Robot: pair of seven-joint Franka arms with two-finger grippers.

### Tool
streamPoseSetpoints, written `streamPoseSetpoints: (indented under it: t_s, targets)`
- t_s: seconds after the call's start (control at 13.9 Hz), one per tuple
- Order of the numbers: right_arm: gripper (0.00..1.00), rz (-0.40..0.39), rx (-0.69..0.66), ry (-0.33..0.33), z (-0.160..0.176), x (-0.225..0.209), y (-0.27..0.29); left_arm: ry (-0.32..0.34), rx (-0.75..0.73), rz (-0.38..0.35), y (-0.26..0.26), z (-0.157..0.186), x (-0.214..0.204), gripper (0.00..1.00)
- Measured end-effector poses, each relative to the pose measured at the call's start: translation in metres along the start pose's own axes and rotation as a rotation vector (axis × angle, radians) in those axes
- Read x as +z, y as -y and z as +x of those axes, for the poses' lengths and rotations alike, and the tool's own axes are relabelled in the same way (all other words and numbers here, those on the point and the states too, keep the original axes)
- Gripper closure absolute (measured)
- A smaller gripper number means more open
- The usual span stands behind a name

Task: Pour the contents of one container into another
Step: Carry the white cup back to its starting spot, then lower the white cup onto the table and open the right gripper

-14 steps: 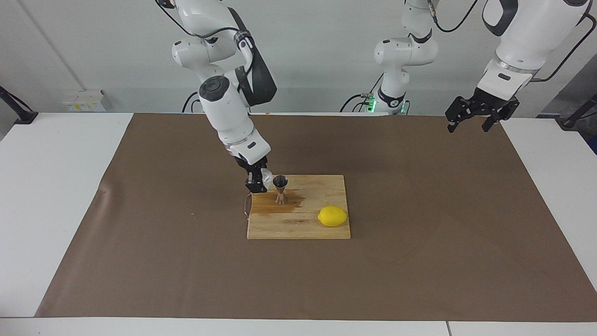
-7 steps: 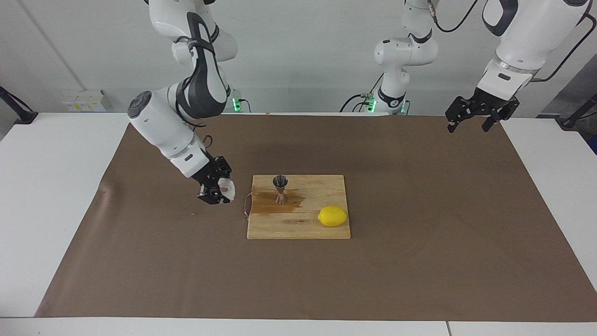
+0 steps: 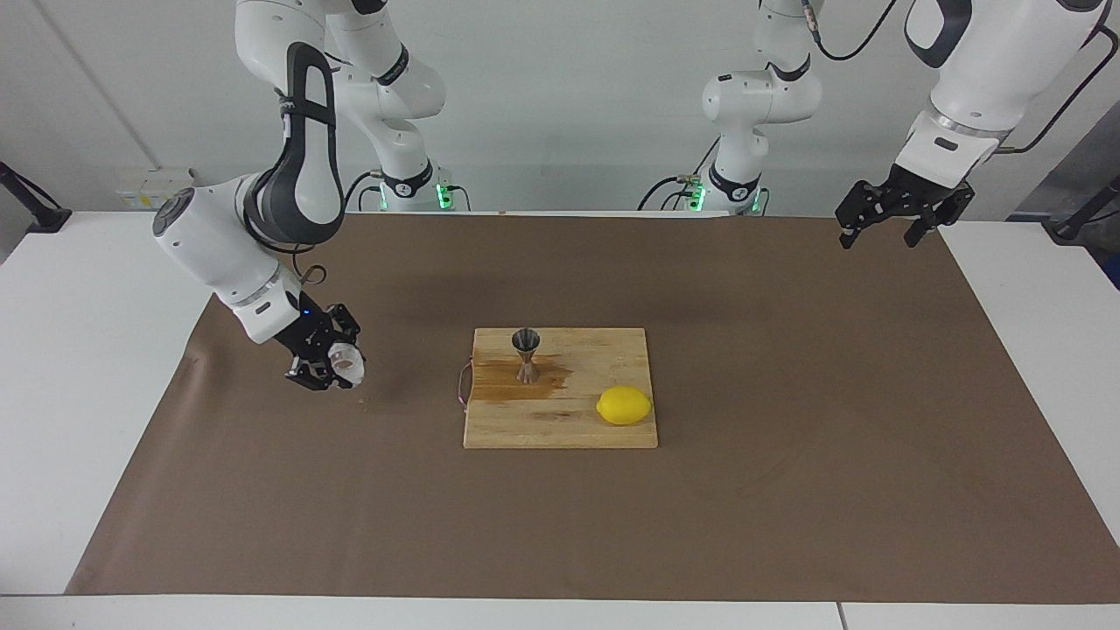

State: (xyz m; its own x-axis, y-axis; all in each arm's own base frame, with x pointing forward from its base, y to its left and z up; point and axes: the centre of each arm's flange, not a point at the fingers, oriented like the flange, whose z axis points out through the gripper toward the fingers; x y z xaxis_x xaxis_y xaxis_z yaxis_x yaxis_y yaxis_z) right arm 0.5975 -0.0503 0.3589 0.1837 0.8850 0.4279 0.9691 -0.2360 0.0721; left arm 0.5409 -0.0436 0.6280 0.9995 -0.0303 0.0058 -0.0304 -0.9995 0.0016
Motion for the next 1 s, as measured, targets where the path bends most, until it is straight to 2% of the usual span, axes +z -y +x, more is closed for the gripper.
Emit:
streamPoseSetpoints:
  t_s: [0.43, 0.65, 0.79, 1.0]
  targets:
    - [0.48, 0.018, 0.021, -0.116, -0.042, 0.057, 0.004, 0.000, 0.000, 0.000, 0.000, 0.000, 0.000, 0.00]
    - [0.48, 0.023, -0.004, -0.125, -0.050, 0.072, 0.006, 0.000, 0.000, 0.000, 0.000, 0.000, 0.000, 0.00]
    - [0.44, 0.021, -0.008, -0.124, -0.049, 0.071, 0.005, 0.000, 0.000, 0.000, 0.000, 0.000, 0.000, 0.00]
    - [0.07, 0.017, -0.009, -0.125, -0.048, 0.070, 0.004, 0.000, 0.000, 0.000, 0.000, 0.000, 0.000, 0.00]
